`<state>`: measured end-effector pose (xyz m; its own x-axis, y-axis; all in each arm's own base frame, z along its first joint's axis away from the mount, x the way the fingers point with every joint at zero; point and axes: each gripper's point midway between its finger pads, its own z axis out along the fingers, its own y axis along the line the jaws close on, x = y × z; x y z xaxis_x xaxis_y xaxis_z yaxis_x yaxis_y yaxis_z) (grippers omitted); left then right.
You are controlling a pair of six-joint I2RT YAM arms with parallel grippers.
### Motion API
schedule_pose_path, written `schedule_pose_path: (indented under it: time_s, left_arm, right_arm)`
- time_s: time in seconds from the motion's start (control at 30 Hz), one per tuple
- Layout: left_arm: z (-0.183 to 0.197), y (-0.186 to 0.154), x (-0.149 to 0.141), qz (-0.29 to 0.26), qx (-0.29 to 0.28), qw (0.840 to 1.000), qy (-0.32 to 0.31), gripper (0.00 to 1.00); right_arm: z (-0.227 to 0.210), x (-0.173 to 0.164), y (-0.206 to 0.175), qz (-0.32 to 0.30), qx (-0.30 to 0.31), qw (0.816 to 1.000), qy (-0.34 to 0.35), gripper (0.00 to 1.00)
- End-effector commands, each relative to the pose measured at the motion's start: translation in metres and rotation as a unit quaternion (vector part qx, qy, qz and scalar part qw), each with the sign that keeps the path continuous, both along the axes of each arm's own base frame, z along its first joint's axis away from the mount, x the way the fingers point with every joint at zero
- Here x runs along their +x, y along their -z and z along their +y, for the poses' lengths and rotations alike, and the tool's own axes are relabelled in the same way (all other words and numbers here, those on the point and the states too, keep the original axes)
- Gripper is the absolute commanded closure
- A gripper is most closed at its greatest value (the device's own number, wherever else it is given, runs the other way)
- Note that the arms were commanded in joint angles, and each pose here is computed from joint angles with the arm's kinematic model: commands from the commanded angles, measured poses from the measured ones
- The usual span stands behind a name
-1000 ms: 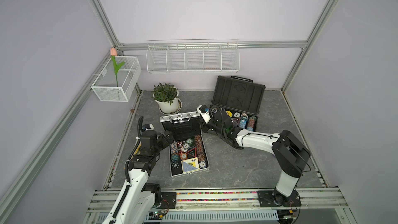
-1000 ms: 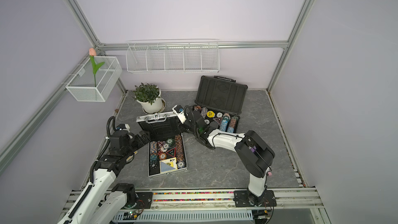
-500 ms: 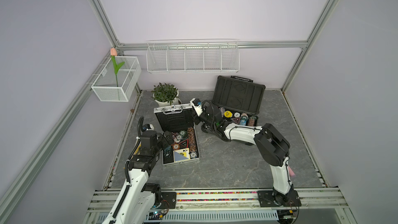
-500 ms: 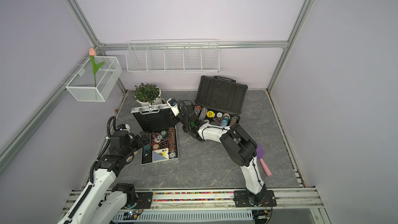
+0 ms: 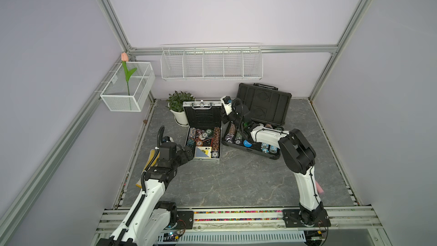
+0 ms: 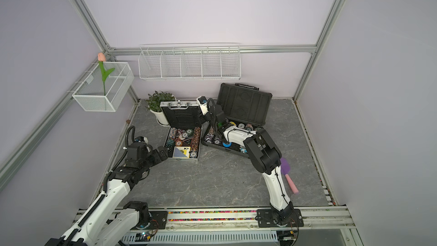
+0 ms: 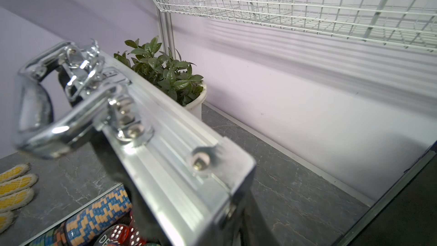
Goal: Close the poker set cases
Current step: Move the poker set case to the center of the board, then close the lid of the poker set case.
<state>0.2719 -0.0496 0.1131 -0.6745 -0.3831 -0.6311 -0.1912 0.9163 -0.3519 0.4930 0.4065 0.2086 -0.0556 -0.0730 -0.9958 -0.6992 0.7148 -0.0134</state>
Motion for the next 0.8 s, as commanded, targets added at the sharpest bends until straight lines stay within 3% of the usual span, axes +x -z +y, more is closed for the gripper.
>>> schedule_pose_path:
  time_s: [0.0, 0.37, 0.77]
  left_arm:
    - [-0.002, 0.01, -0.003, 0.012, 0.022, 1.0, 0.01, 0.0]
    - [-0.017, 0.035, -0.005, 0.088, 0.063, 0.994, 0.031, 0.02]
    - [-0.047, 0.046, -0.001, 0.089, 0.042, 0.995, 0.033, 0.03]
  right_arm:
    - [-0.005, 0.007, -0.036, -0.051, 0.028, 0.998, -0.015, 0.88]
    - [0.008, -0.016, -0.024, -0.031, 0.028, 0.997, -0.065, 0.85]
    - [0.016, -0.036, -0.013, -0.016, 0.015, 0.996, -0.089, 0.84]
